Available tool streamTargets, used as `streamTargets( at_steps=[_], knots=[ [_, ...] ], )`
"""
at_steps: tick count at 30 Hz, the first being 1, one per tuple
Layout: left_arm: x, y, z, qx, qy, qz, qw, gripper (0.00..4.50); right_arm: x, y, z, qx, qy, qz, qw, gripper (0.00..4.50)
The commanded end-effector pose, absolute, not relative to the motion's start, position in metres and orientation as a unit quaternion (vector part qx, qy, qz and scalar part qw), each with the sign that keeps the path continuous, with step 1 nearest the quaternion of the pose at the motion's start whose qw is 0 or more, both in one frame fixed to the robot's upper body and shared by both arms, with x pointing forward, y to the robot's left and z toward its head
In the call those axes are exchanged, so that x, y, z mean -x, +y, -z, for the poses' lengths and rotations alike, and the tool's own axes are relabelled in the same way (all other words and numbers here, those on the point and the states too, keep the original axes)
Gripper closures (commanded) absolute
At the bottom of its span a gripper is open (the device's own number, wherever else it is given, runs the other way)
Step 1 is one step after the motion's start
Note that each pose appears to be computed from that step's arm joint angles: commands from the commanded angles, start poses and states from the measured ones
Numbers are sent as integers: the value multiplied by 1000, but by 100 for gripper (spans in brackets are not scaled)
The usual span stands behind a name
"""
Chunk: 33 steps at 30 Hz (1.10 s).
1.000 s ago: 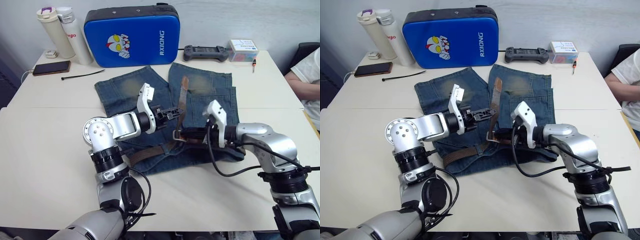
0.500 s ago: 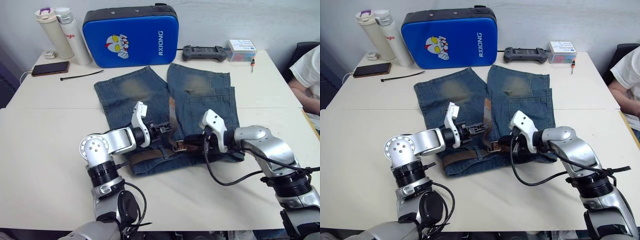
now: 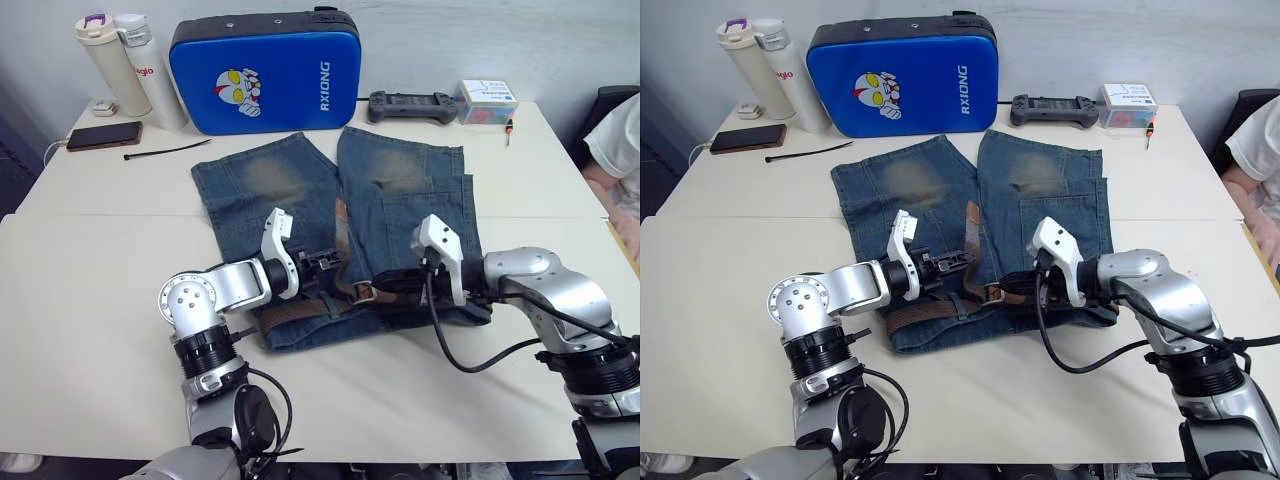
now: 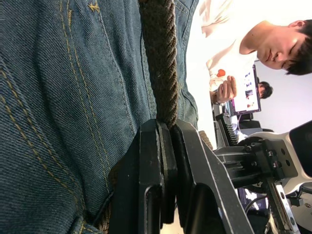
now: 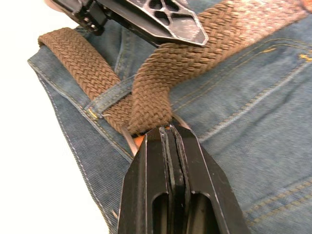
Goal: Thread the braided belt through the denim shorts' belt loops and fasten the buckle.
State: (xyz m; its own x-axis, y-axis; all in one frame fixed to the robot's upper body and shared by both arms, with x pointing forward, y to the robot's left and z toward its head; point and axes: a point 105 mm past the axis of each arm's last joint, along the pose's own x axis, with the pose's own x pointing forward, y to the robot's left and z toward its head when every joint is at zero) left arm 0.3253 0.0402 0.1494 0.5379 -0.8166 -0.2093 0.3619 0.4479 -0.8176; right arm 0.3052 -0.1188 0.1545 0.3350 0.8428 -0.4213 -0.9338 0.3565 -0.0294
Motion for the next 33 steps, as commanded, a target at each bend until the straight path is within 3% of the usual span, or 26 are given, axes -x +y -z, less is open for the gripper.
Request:
streamTargets(
  at_steps=[1, 9, 16, 24, 33],
  knots=[
    [-320, 29, -162, 367, 289, 398, 790, 450, -303, -105, -150, 121, 162, -567, 798, 447],
    [-320, 29, -162, 365, 288, 396, 792, 450, -307, -98, -152, 105, 153, -574, 797, 447],
    [-319, 30, -160, 360, 290, 395, 794, 450, -313, -121, -161, 135, 159, -558, 803, 447],
    [-319, 28, -162, 355, 289, 396, 796, 450, -315, -119, -140, 137, 180, -557, 799, 447],
    [-319, 28, -161, 352, 290, 396, 797, 450, -312, -109, -144, 130, 172, -573, 791, 447]
  ],
)
